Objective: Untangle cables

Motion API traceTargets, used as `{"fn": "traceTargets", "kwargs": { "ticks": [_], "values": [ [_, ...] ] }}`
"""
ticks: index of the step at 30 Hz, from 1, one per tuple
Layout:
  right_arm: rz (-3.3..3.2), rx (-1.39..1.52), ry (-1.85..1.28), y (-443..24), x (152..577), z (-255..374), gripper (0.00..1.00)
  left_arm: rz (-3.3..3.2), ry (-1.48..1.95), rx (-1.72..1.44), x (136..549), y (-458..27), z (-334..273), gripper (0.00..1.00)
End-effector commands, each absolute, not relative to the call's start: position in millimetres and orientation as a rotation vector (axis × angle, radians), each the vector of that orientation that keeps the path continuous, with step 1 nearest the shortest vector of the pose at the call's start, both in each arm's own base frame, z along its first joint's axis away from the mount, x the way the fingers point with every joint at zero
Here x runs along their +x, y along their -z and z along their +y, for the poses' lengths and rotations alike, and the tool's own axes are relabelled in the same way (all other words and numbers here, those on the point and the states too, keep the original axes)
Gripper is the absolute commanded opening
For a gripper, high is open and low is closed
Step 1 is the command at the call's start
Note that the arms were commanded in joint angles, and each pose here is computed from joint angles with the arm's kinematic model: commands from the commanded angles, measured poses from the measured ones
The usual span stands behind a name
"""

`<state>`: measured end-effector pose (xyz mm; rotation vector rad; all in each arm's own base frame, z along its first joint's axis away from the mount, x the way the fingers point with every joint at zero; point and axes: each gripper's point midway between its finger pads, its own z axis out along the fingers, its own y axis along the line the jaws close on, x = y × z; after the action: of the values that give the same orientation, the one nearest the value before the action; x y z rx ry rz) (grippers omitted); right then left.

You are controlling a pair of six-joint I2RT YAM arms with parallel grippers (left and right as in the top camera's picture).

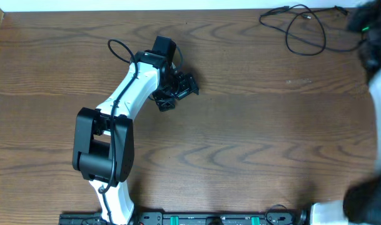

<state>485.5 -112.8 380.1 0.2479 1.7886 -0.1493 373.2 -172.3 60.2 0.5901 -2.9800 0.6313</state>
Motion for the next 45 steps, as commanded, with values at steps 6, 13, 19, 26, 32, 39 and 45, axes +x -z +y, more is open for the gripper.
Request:
{"fn": "traceTargets", "kwargs": {
  "ticks": [6, 13, 19, 26, 32, 39, 45],
  "values": [
    [1.535, 0.153, 0.127, -507.8, 367.0, -73.8, 0.32, -2.999, -0.654, 0.587, 376.4, -69.8, -172.4, 0.94],
    [1.492, 0.147, 0.130, -533.0, 277.2, -54.2, 0.50, -2.990, -0.657, 0.621, 377.4, -70.0, -172.7, 0.94],
    [1.397, 0.135, 0.136, -553.6, 209.4, -39.4, 0.57, -2.944, -0.651, 0.744, 377.5, -70.0, -172.7, 0.94],
    [1.222, 0.113, 0.147, -581.3, 133.4, -22.7, 0.64, -2.962, -0.667, 0.743, 382.4, -70.8, -173.5, 0.94],
    [1.142, 0.103, 0.152, -587.3, 91.8, -13.7, 0.67, -2.962, -0.667, 0.742, 382.4, -70.8, -173.5, 0.94],
    [1.026, 0.078, 0.141, -582.0, 19.4, 2.5, 0.71, -2.961, -0.667, 0.742, 382.2, -70.6, -173.5, 0.94],
    [0.903, 0.003, 0.134, -570.6, -48.3, 12.0, 0.73, -2.982, -0.664, 0.670, 380.4, -71.5, -169.9, 0.94]
  ]
}}
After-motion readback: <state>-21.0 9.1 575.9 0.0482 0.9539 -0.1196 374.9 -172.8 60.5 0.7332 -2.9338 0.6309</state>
